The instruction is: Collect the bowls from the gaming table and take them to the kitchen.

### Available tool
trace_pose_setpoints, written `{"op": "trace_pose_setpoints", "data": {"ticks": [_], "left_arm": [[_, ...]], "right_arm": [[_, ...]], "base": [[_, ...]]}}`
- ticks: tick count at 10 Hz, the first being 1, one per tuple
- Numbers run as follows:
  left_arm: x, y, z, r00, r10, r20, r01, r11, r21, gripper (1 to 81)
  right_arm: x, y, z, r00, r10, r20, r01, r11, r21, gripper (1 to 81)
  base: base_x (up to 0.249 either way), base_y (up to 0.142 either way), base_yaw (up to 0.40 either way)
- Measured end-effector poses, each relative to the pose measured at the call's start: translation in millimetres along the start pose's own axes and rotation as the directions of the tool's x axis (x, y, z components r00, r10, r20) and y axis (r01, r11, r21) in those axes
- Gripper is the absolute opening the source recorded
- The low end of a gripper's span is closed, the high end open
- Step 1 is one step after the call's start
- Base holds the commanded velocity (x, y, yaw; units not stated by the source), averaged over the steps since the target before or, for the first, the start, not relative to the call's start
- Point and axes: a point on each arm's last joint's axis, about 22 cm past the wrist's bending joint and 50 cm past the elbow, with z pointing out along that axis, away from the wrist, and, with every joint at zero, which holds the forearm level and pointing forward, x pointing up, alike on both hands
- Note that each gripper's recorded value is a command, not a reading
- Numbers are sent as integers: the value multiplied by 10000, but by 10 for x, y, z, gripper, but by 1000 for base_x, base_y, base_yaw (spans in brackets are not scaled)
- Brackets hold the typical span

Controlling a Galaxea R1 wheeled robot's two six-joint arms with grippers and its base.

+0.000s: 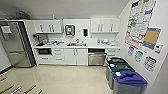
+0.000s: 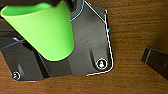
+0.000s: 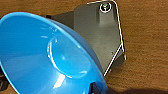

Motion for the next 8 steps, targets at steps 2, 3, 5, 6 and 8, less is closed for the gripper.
{"op": "trace_pose_setpoints", "data": {"ticks": [2, 3, 5, 6, 8], "left_arm": [[-2, 3, 1, 10000, -1, 2, 1, 10000, -4, 10], [-2, 3, 1, 10000, -1, 4, 1, 10000, -4, 10], [0, 3, 1, 10000, 2, 0, -2, 10000, -4, 10], [-1, 0, 0, 10000, -2, 8, 2, 10000, 0, 10], [14, 26, 8, 10000, 0, -18, 0, 10000, -36, 10]], "right_arm": [[25, -7, 4, 10000, -5, -49, 5, 10000, 11, 10], [4, -9, 2, 10000, 1, -16, -1, 10000, 11, 10], [0, 8, 0, 10000, -3, 0, 3, 10000, -23, 10], [15, 14, 0, 10000, -6, -29, 6, 10000, -33, 10], [4, 36, -5, 10000, -9, -1, 9, 10000, -72, 10]], "base": [[168, -74, 0], [168, -69, 0], [168, -61, 0], [168, 0, 0], [168, 0, 0]]}}
